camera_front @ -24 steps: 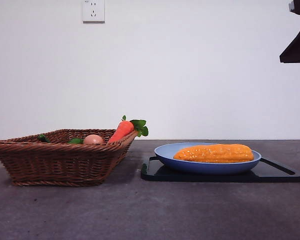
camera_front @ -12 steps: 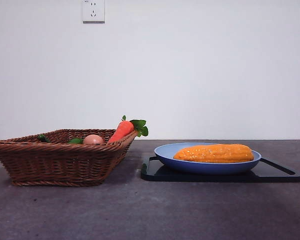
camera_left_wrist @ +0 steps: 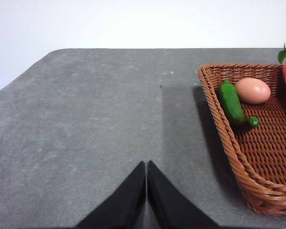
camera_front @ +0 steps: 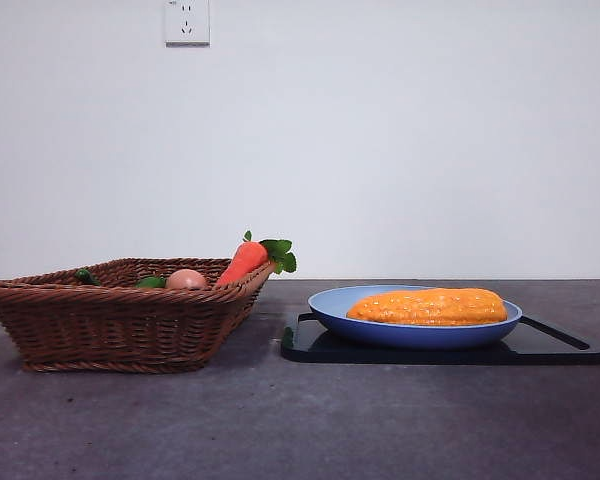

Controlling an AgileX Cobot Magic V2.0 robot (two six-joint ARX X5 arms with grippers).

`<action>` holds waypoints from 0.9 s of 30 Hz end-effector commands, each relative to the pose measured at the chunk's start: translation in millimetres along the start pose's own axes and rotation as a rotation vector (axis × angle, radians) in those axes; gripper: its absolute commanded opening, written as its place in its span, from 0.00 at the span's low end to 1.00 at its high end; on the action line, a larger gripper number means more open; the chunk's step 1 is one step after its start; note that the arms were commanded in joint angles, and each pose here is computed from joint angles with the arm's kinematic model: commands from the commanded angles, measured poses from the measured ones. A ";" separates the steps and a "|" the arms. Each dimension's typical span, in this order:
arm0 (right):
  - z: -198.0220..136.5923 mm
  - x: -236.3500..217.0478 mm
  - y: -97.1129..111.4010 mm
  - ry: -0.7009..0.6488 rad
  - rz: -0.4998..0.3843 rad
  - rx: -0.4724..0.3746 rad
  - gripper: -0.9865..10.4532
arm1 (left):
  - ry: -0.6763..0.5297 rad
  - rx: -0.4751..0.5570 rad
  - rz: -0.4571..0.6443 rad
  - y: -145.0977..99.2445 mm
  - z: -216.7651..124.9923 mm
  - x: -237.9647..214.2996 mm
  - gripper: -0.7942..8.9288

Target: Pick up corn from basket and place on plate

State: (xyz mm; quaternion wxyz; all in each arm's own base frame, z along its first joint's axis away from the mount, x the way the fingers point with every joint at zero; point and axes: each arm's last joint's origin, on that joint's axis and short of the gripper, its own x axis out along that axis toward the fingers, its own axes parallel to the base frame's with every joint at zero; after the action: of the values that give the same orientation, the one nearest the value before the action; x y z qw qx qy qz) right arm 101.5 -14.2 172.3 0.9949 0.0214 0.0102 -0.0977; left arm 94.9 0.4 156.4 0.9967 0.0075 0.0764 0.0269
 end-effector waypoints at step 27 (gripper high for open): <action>-20.9 -5.8 -0.3 0.125 0.021 0.016 0.09 | 0.030 0.000 -0.003 -0.3 -9.4 2.6 0.09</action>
State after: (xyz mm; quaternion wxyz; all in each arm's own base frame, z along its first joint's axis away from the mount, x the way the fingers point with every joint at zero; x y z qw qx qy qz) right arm 95.1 -12.4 153.0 0.9932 0.0305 0.0723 -0.0861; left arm 94.9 0.4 156.4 0.9967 0.0075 0.0764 0.0269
